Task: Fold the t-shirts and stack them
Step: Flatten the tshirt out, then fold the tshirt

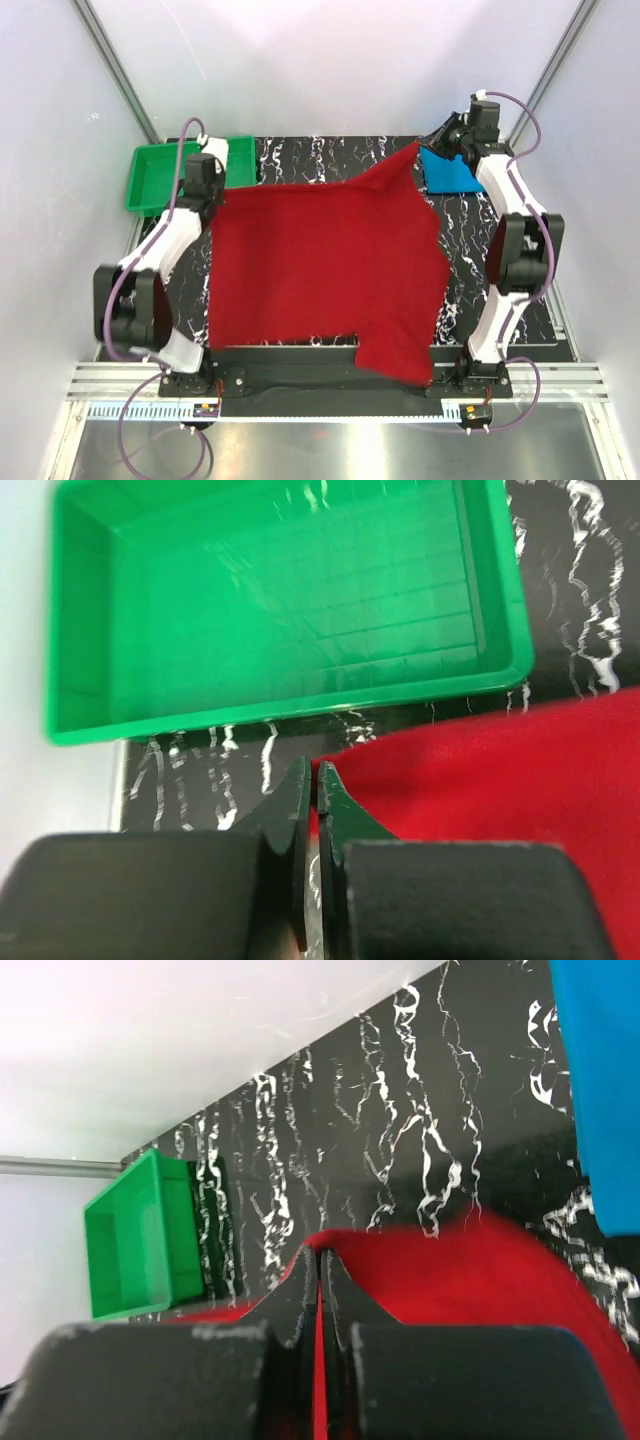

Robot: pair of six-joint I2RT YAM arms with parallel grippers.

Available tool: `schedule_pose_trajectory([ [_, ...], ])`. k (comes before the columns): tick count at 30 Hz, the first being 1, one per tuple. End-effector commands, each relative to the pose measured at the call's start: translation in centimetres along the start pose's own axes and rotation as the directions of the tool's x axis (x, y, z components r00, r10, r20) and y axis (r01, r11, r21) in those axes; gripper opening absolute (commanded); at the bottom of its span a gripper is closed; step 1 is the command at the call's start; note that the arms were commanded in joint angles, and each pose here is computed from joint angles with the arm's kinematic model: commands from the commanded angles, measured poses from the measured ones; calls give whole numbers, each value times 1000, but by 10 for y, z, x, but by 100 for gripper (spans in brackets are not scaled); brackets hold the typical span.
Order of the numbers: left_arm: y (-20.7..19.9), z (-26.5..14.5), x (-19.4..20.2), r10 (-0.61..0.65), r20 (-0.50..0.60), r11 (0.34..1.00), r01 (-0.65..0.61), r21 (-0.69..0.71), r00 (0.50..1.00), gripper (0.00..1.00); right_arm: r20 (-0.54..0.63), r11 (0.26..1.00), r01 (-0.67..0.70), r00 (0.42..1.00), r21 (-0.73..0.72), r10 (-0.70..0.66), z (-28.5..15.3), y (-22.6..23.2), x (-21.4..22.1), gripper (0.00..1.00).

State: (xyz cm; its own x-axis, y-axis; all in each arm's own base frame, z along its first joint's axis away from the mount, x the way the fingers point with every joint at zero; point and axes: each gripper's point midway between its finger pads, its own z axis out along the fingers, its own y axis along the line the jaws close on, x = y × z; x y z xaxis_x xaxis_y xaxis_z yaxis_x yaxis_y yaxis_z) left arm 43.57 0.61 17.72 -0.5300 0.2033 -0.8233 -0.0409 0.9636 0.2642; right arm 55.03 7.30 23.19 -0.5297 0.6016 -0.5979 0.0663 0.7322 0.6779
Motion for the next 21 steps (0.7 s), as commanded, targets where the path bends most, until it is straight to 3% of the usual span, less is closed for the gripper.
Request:
schedule_pose_trajectory([
  [1, 8, 22, -50, -56, 133, 998, 58, -17, 990, 0, 55, 992, 72, 996, -106, -67, 13, 31, -29, 0],
  [8, -2, 50, -50, -60, 84, 998, 59, 12, 995, 0, 9, 996, 65, 998, -60, -65, 28, 17, -24, 0],
  [21, 4, 40, -15, -59, -14, 998, 58, -37, 998, 0, -69, 1000, -18, 997, 7, 19, -4, 13, 0, 0],
])
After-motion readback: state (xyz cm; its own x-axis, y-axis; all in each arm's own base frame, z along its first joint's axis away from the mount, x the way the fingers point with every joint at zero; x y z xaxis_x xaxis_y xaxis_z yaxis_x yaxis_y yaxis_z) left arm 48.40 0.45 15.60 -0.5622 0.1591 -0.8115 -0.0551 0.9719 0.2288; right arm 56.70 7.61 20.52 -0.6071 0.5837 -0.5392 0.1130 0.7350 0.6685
